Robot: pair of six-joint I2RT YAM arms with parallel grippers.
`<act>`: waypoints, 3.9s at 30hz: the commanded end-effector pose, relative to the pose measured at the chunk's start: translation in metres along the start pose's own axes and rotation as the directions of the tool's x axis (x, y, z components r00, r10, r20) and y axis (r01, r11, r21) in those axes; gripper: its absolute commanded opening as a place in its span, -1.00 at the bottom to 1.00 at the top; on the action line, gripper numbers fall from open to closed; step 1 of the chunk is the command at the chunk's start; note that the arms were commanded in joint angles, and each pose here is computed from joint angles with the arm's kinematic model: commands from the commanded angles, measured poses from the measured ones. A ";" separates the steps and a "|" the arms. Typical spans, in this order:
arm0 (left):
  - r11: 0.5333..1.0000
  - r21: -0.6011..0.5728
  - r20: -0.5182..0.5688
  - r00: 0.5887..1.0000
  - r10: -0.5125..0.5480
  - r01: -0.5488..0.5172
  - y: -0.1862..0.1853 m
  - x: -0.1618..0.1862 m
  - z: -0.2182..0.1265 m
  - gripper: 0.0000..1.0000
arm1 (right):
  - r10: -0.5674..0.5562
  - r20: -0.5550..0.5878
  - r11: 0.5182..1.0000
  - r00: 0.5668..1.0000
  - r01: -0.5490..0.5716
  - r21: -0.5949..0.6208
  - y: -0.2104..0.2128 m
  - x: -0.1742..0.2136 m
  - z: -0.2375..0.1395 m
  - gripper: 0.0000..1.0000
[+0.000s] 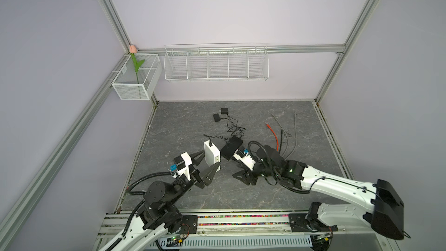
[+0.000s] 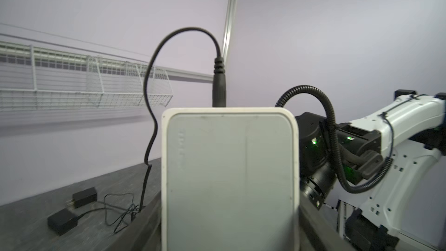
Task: Insert the plug into the switch port
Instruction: 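Lower the right gripper toward the black switch while the left holds the router, then set the white router down with the left gripper while the right moves on, then grasp the loose grey ethernet cable with the right gripper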
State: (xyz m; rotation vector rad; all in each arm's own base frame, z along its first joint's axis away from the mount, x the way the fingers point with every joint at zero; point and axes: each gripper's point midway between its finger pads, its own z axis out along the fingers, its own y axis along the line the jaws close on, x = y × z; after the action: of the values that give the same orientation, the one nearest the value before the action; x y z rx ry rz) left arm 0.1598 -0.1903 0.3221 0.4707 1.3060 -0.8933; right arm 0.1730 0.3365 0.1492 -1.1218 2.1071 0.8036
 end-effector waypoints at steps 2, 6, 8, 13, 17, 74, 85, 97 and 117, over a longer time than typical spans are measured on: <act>0.968 -0.245 -0.120 0.992 0.024 -0.053 0.045 0.023 0.005 -1.00 | 0.074 -0.088 0.977 0.993 -0.055 0.204 -0.041 0.029 0.017 0.19; 0.938 -0.344 -0.137 0.990 -0.015 -0.033 0.072 0.025 0.009 -1.00 | 0.118 -0.159 0.943 0.980 -0.060 0.327 -0.075 0.049 0.028 0.19; 0.929 -0.370 -0.122 0.991 -0.048 -0.001 0.083 0.022 0.009 -1.00 | 0.129 -0.204 0.936 0.970 -0.051 0.347 -0.085 0.058 0.037 0.18; 0.899 -0.438 -0.101 0.993 -0.053 0.003 0.101 0.012 0.002 -1.00 | 0.127 -0.321 0.881 0.939 0.042 0.471 -0.114 0.072 0.049 0.08; 0.853 -0.521 -0.111 0.994 -0.024 -0.038 0.115 0.002 -0.011 -1.00 | 0.120 -0.389 0.827 0.914 0.124 0.549 -0.133 0.080 0.045 0.08; 0.794 -0.600 -0.727 0.483 -0.488 -0.100 0.120 0.254 -0.003 -1.00 | 0.485 -0.148 0.670 0.862 -0.258 0.696 -0.207 0.057 -0.039 0.17; 0.790 -0.606 -0.731 0.455 -0.508 -0.091 0.095 0.279 0.021 -0.75 | 0.672 0.086 0.516 0.736 -0.548 0.659 -0.223 0.095 -0.071 0.22; 0.781 -0.615 -0.735 0.438 -0.518 -0.110 0.086 0.295 0.027 -0.14 | 0.732 0.198 0.456 0.652 -0.684 0.569 -0.237 0.102 -0.069 0.21; 0.776 -0.626 -0.719 0.441 -0.537 -0.075 0.079 0.302 0.028 0.32 | 0.785 0.167 0.394 0.597 -0.688 0.609 -0.259 0.130 -0.038 0.13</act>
State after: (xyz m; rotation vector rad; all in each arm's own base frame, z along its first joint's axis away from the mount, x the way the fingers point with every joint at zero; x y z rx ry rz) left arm 0.2453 -0.2500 0.0330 0.2334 2.5854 -0.3459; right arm 0.3243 0.1296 0.0264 0.1756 2.7088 0.2910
